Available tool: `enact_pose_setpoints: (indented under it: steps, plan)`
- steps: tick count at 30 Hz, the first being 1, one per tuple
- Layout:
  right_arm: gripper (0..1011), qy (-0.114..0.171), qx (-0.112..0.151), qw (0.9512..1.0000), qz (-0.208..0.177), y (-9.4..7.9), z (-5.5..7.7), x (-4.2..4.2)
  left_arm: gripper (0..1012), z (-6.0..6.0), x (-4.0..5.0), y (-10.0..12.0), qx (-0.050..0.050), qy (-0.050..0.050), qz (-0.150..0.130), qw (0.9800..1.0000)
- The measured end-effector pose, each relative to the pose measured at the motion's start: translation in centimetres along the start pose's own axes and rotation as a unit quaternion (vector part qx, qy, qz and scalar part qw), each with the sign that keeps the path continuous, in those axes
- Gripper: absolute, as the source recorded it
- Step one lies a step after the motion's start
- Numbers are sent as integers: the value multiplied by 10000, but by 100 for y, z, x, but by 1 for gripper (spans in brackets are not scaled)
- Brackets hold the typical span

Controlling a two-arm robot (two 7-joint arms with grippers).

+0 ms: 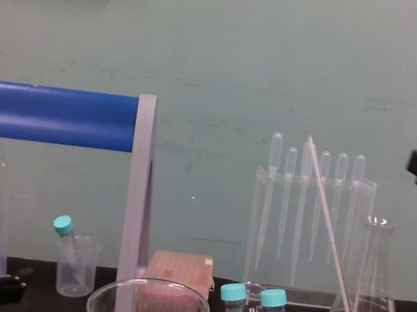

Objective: Hold the thermometer with one hand and immerse one end into the beaker, then reinsert it into the test tube rack.

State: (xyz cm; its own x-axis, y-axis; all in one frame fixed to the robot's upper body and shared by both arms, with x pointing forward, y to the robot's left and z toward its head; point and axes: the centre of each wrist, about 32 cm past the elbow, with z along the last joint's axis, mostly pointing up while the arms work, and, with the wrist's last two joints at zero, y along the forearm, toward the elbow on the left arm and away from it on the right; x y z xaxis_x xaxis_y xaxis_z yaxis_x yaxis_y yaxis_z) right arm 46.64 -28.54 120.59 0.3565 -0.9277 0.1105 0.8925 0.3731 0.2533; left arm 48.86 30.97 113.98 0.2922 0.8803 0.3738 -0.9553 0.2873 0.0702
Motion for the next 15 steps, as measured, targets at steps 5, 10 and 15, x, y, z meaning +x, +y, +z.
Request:
enact_pose_setpoints:
  steps: [5, 10, 15]
  plan:
    - [1003, 296, 94, 9993, 225, 98, 27, -90, 1008, 0, 0, 0, 0, 0, -1, 10000]
    - [1003, 561, 23, 9979, 333, 199, 19, -148, 1008, 0, 0, 0, 0, 0, 0, 10000]
    - [1003, 863, -163, 9952, 438, 315, 18, -213, 1008, 0, 0, 0, 0, 0, 0, 10000]
